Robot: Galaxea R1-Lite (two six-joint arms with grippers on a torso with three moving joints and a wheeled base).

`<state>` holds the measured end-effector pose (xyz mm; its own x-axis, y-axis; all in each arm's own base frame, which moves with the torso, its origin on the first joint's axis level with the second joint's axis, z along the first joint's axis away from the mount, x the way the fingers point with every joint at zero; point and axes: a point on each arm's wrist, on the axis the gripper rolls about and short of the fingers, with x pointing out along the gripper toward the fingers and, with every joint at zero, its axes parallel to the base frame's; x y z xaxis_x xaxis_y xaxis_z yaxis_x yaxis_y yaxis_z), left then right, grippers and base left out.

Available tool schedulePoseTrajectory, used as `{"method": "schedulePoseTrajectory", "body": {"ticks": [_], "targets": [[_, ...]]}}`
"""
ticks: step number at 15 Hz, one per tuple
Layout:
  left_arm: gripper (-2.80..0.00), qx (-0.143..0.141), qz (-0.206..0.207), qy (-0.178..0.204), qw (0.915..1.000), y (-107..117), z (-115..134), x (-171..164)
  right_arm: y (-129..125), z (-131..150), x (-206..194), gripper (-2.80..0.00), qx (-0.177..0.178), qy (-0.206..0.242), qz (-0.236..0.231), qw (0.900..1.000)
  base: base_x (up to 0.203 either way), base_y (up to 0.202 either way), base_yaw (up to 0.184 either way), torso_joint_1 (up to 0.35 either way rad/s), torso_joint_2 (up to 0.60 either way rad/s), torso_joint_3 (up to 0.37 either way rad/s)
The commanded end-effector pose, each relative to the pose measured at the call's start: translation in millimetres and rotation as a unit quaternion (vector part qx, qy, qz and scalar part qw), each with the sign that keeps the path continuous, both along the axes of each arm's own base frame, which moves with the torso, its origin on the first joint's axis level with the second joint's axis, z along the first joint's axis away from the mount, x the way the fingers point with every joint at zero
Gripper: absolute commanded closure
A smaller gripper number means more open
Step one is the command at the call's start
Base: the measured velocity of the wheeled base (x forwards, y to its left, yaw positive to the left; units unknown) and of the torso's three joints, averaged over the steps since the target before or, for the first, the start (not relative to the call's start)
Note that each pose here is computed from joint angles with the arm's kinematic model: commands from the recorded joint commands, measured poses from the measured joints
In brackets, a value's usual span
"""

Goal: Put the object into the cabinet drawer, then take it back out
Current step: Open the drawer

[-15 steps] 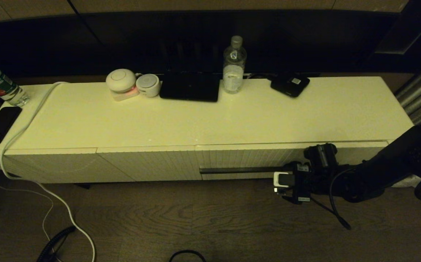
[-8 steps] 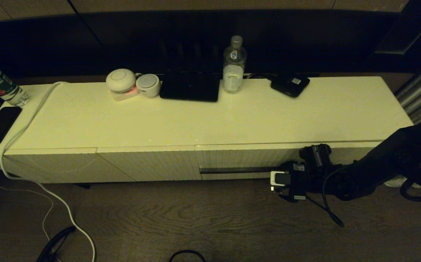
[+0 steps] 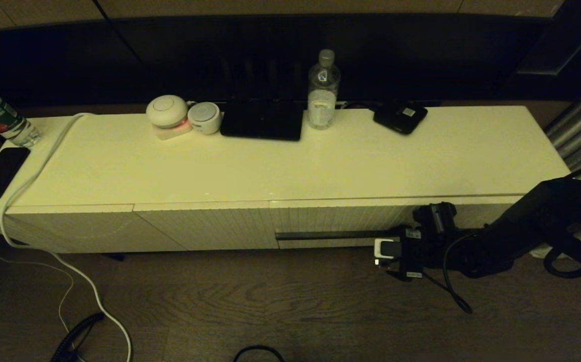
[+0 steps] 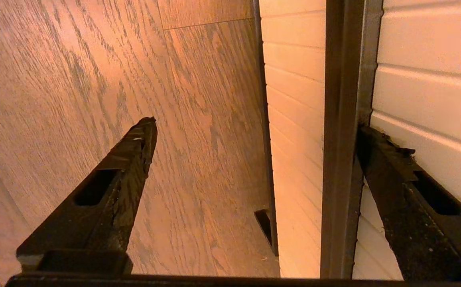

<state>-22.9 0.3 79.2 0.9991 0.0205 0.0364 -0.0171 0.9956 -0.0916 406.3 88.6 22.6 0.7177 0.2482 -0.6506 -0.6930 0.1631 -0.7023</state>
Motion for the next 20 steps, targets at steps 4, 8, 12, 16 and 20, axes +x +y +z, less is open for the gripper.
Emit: {"method": "schedulePoseTrajectory", "body": {"ticks": [4, 8, 12, 16, 20], "targets": [[0.00, 0.000, 0.000, -0.001, 1.0000, 0.0, 0.0, -0.1, 0.4, -6.2, -11.1, -2.80, -0.006, 0.019, 0.005, 1.000, 0.000, 0.000, 0.000, 0.000, 0.00, 0.000], [0.00, 0.000, 0.000, -0.001, 1.0000, 0.0, 0.0, -0.1, 0.2, -11.0, -23.4, -2.80, -0.011, 0.038, 0.009, 0.999, 0.000, 0.000, 0.000, 0.000, 0.00, 0.000], [0.00, 0.000, 0.000, -0.001, 1.0000, 0.0, 0.0, -0.1, -2.9, -18.7, -39.8, -2.80, -0.016, 0.063, 0.010, 0.998, 0.000, 0.000, 0.000, 0.000, 0.00, 0.000], [0.00, 0.000, 0.000, -0.001, 1.0000, 0.0, 0.0, -0.1, -5.0, -11.1, -66.4, -2.80, -0.021, 0.082, 0.016, 0.996, 0.000, 0.000, 0.000, 0.000, 0.00, 0.000], [0.00, 0.000, 0.000, -0.001, 1.0000, 0.0, 0.0, -0.1, -5.4, -3.9, -96.9, -2.80, -0.025, 0.101, 0.027, 0.994, 0.000, 0.000, 0.000, 0.000, 0.00, 0.000]]}}
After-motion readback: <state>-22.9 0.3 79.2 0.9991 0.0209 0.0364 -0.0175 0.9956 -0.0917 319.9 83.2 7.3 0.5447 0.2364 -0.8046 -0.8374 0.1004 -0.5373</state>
